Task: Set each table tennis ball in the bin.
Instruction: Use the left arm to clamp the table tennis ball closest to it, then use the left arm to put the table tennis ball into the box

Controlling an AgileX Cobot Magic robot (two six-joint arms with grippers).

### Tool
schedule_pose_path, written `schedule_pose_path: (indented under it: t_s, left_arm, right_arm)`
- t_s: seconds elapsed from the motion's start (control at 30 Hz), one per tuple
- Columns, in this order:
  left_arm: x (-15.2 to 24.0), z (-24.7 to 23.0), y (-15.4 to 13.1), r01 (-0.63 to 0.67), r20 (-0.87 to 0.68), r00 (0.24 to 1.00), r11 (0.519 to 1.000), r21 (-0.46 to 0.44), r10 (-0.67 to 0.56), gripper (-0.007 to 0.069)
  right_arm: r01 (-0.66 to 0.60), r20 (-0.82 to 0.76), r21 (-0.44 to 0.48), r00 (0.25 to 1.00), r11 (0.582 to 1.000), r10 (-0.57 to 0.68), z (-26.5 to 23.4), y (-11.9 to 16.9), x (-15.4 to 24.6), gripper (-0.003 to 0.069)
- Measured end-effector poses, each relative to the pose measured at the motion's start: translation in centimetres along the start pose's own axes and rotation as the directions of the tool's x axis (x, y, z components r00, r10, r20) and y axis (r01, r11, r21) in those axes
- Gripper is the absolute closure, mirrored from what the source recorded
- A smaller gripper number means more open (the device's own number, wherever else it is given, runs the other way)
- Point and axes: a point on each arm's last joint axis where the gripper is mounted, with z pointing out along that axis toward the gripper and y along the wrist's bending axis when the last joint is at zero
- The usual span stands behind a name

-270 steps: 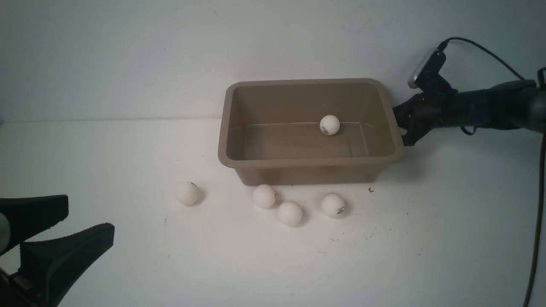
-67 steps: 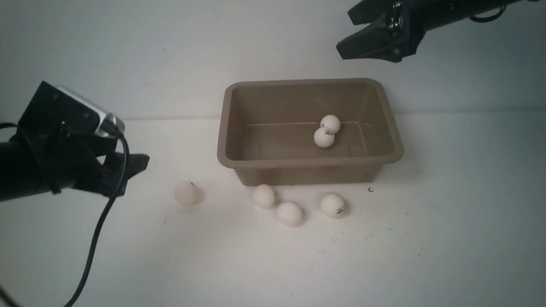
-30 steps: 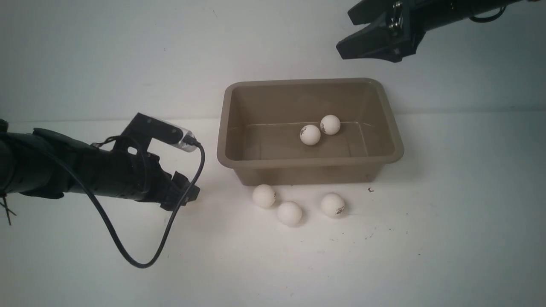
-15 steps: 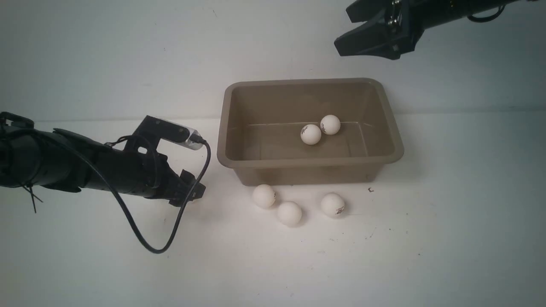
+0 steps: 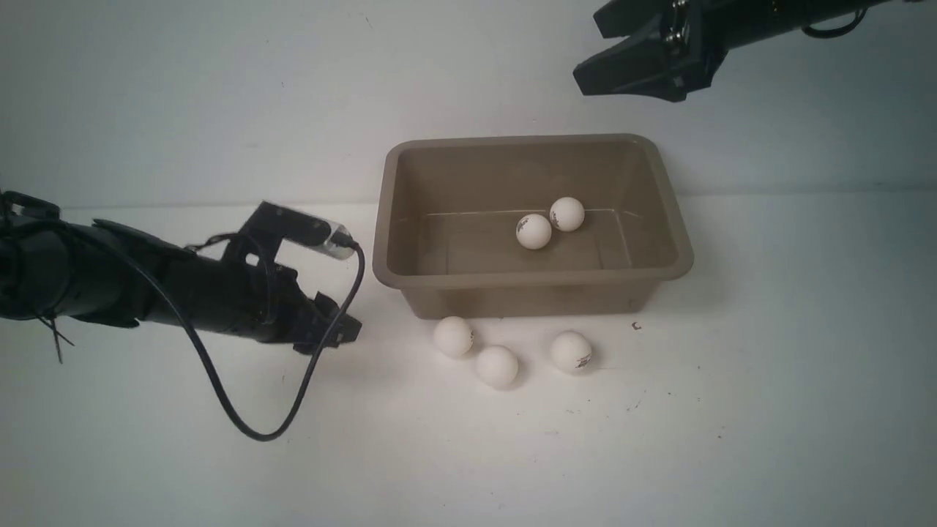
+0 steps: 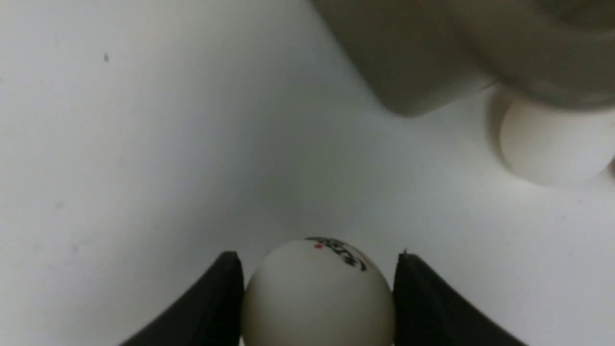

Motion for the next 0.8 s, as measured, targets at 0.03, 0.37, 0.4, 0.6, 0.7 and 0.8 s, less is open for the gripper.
schedule_pose_path:
  t_s: [0.03,0.37,0.4,0.6,0.7,0.8]
  left_arm:
    - [-0.6,-0.7,-0.2,-0.016,0.022,1.000,1.000,-0.007,0.016,0.0272]
    - [-9.2,-7.1,-3.2,-0.149,0.336,0.931,0.989,-0.008,0.143,0.0272]
    - [-9.7,-6.7,-3.4,-0.160,0.347,0.926,0.987,0.004,0.149,0.0272]
    - [-12.6,-0.2,-3.7,-0.214,0.357,0.917,0.974,0.071,0.175,0.0272]
    - [-12.7,3.4,-3.5,-0.229,0.324,0.927,0.969,0.089,0.190,0.0258]
    - [-12.2,5.4,-2.9,-0.166,0.294,0.947,0.982,0.088,0.133,0.0185]
  right_arm:
    - [0.000,0.000,0.000,1.000,1.000,0.000,0.0,0.0,0.0,0.0069]
    - [-0.001,0.002,0.000,1.000,1.000,0.001,0.0,0.0,0.0,0.0069]
    - [-0.002,0.004,0.000,1.000,1.000,0.002,0.0,0.0,0.0,0.0069]
    - [-0.003,0.008,-0.001,1.000,1.000,0.003,0.0,0.0,-0.1,0.0070]
    - [-0.003,0.008,-0.001,1.000,1.000,0.003,0.0,0.0,-0.1,0.0070]
    - [-0.003,0.008,-0.001,1.000,1.000,0.003,0.0,0.0,-0.1,0.0070]
